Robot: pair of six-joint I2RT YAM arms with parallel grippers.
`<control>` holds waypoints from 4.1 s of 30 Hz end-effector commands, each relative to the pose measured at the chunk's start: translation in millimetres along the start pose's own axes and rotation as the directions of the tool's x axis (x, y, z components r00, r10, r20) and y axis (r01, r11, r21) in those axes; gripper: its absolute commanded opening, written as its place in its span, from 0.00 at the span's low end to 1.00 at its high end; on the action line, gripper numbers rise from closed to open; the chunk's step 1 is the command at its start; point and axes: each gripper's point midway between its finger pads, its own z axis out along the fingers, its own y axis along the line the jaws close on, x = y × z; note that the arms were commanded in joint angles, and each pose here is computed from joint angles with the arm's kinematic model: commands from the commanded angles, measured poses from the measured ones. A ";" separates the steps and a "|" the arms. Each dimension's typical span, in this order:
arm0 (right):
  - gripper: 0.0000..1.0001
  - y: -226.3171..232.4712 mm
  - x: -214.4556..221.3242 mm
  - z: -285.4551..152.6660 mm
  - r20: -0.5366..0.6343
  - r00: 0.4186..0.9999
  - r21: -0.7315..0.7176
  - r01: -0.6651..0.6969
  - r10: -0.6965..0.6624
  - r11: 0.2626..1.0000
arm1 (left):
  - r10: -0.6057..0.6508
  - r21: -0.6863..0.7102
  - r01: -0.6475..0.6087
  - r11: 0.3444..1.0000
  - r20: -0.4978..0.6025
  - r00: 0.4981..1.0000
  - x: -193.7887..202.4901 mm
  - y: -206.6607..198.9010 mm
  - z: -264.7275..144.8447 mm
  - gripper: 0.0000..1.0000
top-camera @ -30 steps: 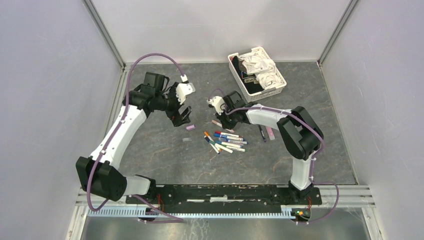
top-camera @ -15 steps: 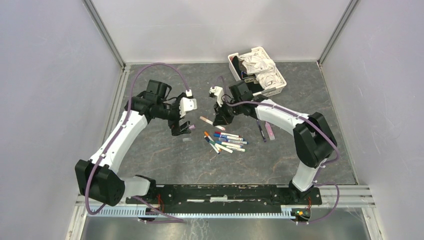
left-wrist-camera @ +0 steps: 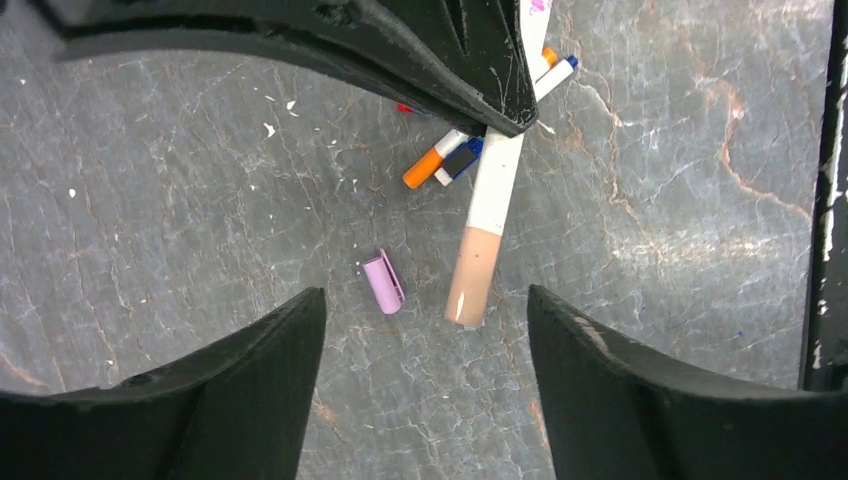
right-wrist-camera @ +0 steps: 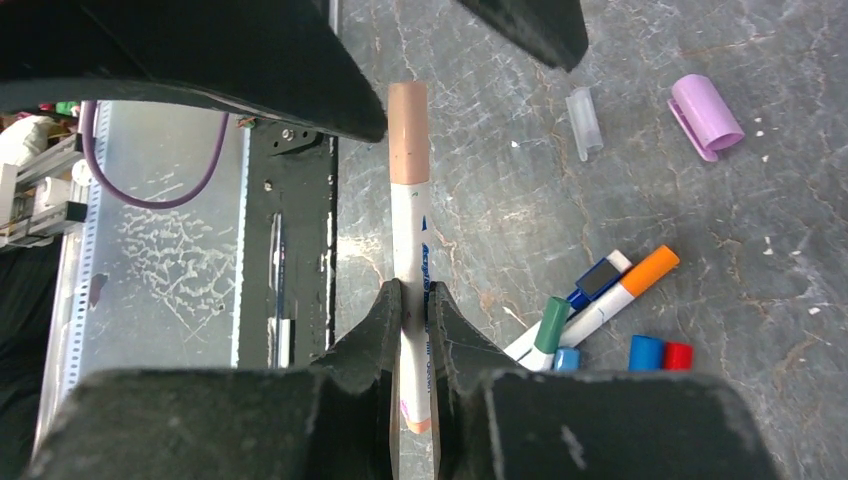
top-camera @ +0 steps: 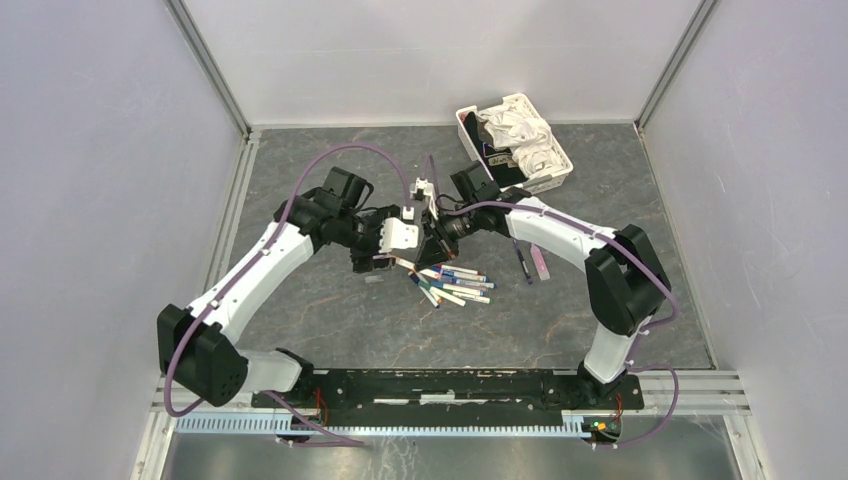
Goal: Open the pen caps
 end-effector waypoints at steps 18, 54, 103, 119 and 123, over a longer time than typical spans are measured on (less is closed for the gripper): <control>0.29 6.8 -13.1 23.1 0.022 0.991 -0.145 -0.124 0.129 0.982 | 0.151 0.118 -0.142 0.983 -0.080 0.985 10.2 -31.0 17.9 0.02; 0.00 -110.3 94.1 -163.9 0.349 0.890 0.733 -0.455 0.294 0.506 | -0.138 -0.087 0.124 0.988 -0.178 0.974 122.0 8.2 27.5 0.02; 0.49 -142.0 163.7 -284.3 0.498 0.849 0.867 -0.493 0.177 -0.073 | -0.615 -0.707 0.465 0.532 0.055 0.787 106.7 126.9 -84.3 1.00; 0.48 -104.0 66.5 -104.6 0.051 0.998 0.779 -0.056 0.026 0.624 | -0.673 -0.468 0.623 0.627 0.077 0.736 82.8 104.1 -81.2 1.00; 0.47 -105.2 66.2 -74.3 -0.051 0.999 0.728 0.028 0.013 0.685 | -0.669 -0.373 0.627 0.684 0.023 0.743 79.9 81.1 -72.6 1.00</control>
